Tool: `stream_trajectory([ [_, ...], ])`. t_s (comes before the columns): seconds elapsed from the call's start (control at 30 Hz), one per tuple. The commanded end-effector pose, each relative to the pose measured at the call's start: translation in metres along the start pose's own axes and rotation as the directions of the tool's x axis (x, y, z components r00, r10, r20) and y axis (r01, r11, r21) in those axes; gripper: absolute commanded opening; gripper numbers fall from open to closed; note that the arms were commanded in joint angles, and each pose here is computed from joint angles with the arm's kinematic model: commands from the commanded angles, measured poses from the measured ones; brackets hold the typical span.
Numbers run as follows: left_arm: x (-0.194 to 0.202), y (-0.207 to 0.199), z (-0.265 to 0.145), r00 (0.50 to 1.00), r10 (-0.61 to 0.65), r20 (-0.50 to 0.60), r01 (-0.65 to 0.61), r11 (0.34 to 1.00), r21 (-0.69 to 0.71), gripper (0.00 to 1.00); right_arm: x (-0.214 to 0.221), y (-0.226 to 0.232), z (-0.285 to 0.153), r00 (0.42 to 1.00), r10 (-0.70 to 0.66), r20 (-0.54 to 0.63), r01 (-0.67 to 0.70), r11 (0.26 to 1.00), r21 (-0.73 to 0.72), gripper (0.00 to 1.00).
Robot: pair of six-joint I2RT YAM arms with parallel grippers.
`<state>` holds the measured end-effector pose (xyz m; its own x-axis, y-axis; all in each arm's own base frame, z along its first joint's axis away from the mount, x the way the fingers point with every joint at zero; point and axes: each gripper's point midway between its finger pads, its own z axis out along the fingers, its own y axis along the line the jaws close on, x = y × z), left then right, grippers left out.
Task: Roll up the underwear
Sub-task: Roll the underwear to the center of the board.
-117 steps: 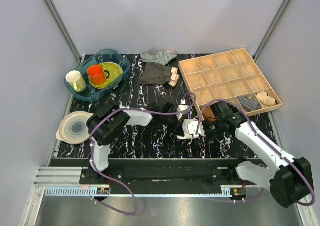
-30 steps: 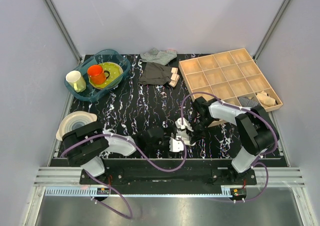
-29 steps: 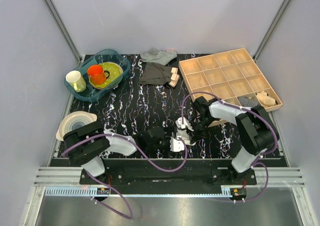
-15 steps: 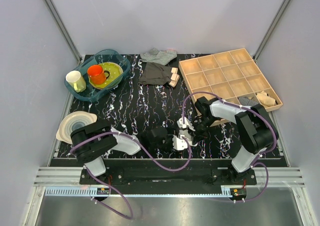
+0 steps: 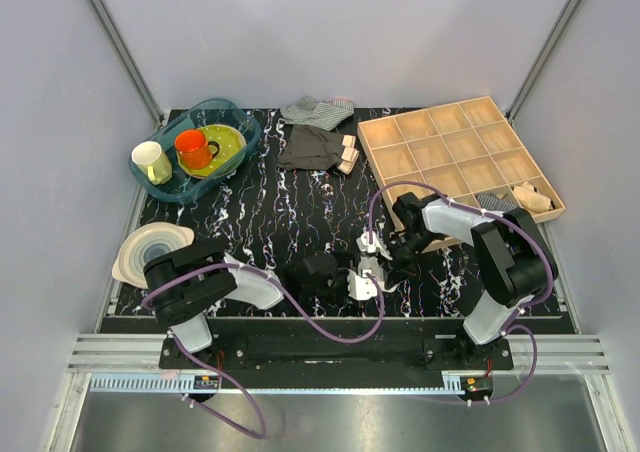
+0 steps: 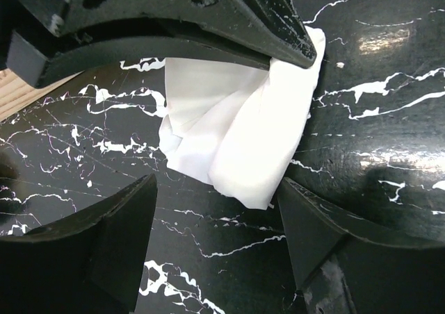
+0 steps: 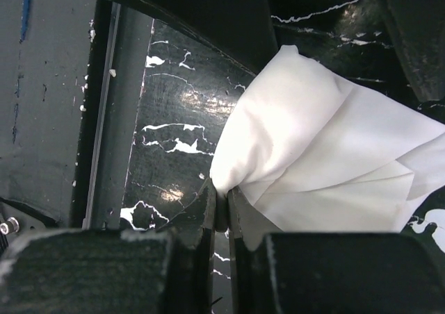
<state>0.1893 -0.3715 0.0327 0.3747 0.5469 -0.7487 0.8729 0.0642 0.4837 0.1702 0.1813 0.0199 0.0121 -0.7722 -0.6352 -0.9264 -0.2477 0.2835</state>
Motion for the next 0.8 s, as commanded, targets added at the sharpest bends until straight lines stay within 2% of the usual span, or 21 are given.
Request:
stream_trajectory([
  [0.0, -0.015, -0.043, 0.021, 0.992, 0.124, 0.038, -0.129, 0.973, 0.193, 0.74, -0.006, -0.006, 0.008, 0.999, -0.025, -0.031, 0.025, 1.0, -0.001, 0.13],
  [0.1, -0.019, -0.047, 0.024, 0.99, 0.132, 0.048, -0.139, 0.968, 0.209, 0.7, -0.005, -0.007, 0.008, 0.999, -0.02, -0.032, 0.02, 1.0, 0.0, 0.14],
  [0.17, -0.021, -0.053, 0.026, 0.99, 0.13, 0.053, -0.139, 0.962, 0.234, 0.63, -0.006, -0.008, 0.007, 0.999, -0.023, -0.03, 0.024, 1.0, 0.003, 0.14],
  [0.27, -0.022, -0.062, 0.027, 0.99, 0.129, 0.061, -0.14, 0.957, 0.253, 0.61, -0.007, -0.008, 0.007, 1.0, -0.014, -0.023, 0.014, 1.0, 0.005, 0.14],
  [0.33, -0.019, -0.065, 0.023, 0.991, 0.121, 0.057, -0.131, 0.962, 0.24, 0.65, -0.008, -0.009, 0.006, 1.0, -0.009, -0.016, 0.009, 1.0, 0.01, 0.15],
  [0.37, -0.028, -0.058, 0.021, 0.991, 0.104, 0.089, -0.119, 0.973, 0.196, 0.69, -0.007, -0.008, 0.006, 1.0, -0.004, -0.016, 0.005, 1.0, 0.01, 0.15],
  [0.43, -0.016, -0.056, 0.012, 0.994, 0.089, 0.067, -0.098, 0.985, 0.145, 0.72, -0.007, -0.009, 0.005, 1.0, -0.003, -0.015, 0.003, 1.0, 0.019, 0.15],
  [0.5, -0.029, -0.04, 0.005, 0.991, 0.064, 0.114, -0.07, 0.996, 0.057, 0.77, -0.005, -0.009, 0.005, 1.0, 0.004, -0.018, -0.003, 1.0, 0.018, 0.15],
  [0.53, -0.019, -0.041, -0.002, 0.993, 0.062, 0.096, -0.066, 0.997, 0.042, 0.79, -0.004, -0.008, 0.005, 1.0, 0.005, -0.019, -0.005, 1.0, 0.02, 0.15],
  [0.77, -0.017, -0.046, -0.003, 0.991, 0.112, 0.074, -0.117, 0.99, 0.079, 0.8, -0.004, -0.009, 0.004, 1.0, 0.001, -0.026, 0.0, 1.0, 0.023, 0.15],
])
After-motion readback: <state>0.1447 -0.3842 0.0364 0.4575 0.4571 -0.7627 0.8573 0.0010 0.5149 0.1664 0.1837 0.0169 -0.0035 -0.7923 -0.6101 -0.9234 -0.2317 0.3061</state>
